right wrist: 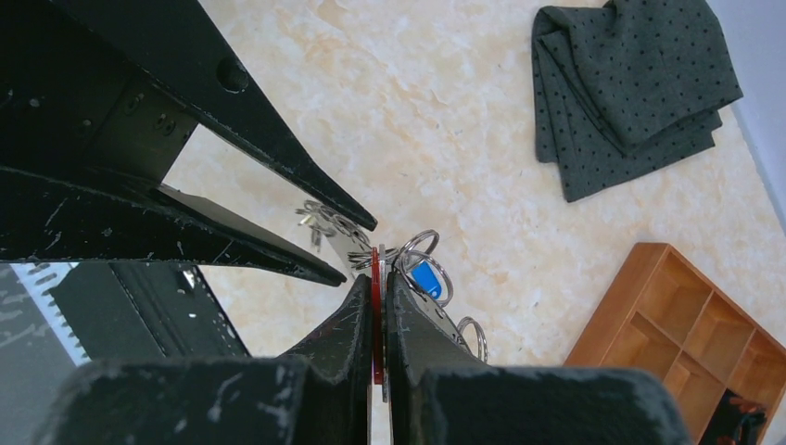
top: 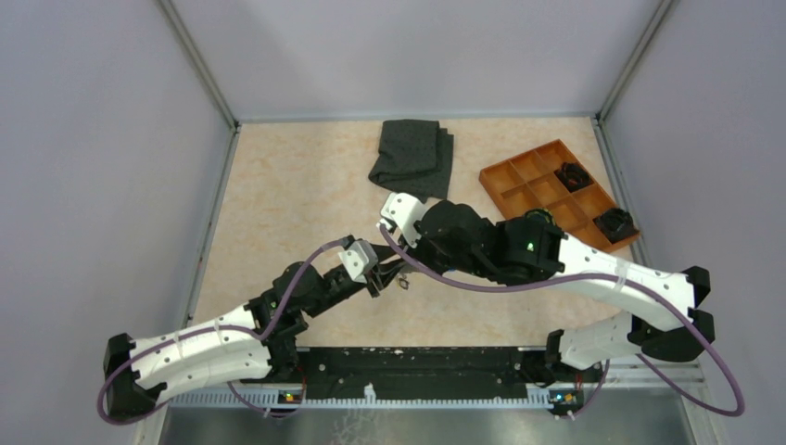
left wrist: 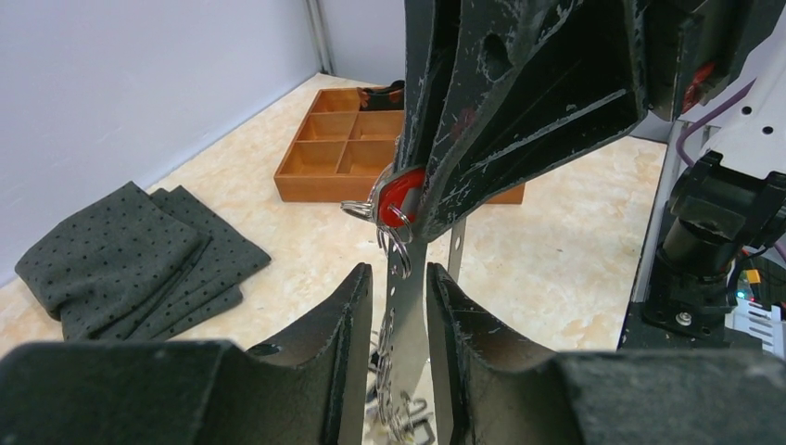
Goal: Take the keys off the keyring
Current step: Remove the key from the keyring.
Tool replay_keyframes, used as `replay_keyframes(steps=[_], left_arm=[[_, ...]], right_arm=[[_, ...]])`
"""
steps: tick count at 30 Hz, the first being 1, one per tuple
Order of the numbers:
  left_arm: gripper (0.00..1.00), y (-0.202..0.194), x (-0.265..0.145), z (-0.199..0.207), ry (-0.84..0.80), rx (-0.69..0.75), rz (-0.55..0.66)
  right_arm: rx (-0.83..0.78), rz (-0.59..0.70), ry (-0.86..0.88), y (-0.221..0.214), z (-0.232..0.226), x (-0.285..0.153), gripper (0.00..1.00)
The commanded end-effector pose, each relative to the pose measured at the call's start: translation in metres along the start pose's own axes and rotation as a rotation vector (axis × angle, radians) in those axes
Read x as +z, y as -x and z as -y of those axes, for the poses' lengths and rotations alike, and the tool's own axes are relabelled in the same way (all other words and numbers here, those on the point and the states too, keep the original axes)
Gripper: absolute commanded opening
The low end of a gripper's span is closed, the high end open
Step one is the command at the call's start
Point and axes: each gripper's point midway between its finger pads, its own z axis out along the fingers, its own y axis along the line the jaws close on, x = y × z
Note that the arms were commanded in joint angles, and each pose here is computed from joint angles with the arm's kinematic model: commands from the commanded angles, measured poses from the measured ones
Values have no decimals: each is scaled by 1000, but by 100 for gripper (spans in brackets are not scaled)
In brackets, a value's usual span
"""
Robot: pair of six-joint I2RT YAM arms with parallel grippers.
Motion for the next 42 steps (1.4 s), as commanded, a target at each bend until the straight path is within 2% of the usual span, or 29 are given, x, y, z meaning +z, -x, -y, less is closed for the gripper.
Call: replay_keyframes(steps=[1, 17, 20, 28, 34, 42], left_arm=[[34, 25, 4, -3, 17, -11, 89], [32, 27, 7, -3, 19, -5, 101], [27, 27, 7, -3, 15, 0, 102], [0, 18, 8, 1, -10, 18, 66], [0, 17, 3, -1, -1, 22, 67], [0, 21, -3, 0, 4, -17, 109]], right_arm=[[42, 87, -8, 29, 7, -9, 0], [40, 81, 5, 29, 4, -5, 0], [41, 80, 4, 28, 4, -5, 0], [42, 64, -89, 23, 20, -6, 0], [73, 19, -150, 3, 42, -2, 0], [94, -31, -167, -23, 49, 6, 0]])
